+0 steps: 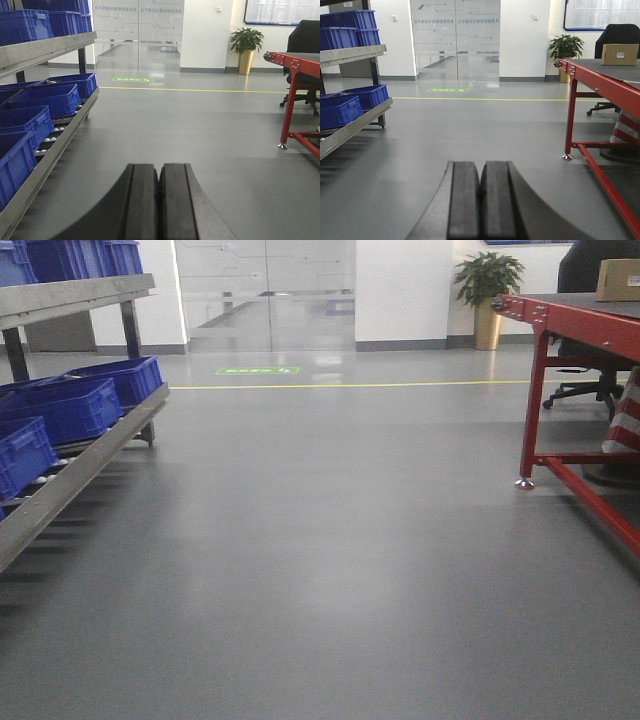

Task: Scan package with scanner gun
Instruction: 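Drive the base forward past the blue crate shelf toward the glass door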

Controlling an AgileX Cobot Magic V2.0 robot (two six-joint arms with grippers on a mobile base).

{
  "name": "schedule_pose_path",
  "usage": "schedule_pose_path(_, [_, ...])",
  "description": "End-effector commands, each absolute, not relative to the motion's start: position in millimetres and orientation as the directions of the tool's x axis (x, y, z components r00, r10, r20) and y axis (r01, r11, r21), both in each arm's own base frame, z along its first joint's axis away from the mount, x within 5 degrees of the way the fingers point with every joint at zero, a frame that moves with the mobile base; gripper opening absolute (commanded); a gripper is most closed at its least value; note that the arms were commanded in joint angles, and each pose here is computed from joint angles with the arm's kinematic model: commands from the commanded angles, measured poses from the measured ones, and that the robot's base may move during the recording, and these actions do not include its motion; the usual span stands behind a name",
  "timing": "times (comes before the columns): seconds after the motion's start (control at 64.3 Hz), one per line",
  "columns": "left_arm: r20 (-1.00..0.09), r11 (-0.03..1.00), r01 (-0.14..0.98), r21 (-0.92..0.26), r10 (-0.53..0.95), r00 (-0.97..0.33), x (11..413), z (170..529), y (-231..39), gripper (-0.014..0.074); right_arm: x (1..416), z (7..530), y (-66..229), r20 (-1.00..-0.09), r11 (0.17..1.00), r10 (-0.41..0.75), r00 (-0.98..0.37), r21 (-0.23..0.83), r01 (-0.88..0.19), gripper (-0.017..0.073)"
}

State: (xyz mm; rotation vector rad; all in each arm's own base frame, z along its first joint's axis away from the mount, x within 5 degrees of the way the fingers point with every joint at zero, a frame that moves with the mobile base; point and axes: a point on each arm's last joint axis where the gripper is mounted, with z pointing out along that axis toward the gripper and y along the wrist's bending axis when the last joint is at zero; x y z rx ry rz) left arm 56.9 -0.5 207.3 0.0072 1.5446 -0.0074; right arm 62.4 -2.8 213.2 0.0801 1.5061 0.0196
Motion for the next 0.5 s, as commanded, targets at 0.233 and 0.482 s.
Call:
schedule_pose_path(0.233, [-0.999, 1.0, 0.007, -0.012, -0.012, 0.051, 56.4, 210.0, -0.4, -0.0111, 61.8, 215.8, -3.3, -0.994, 0.997, 0.055, 0.094, 0.059, 0.044, -0.0154])
schedule_pose_path(0.482, [-0.999, 1.0, 0.007, -0.012, -0.012, 0.051, 56.4, 210.0, -0.4, -0.0111, 61.8, 215.8, -3.3, -0.994, 0.997, 0.055, 0.094, 0.059, 0.044, -0.0154])
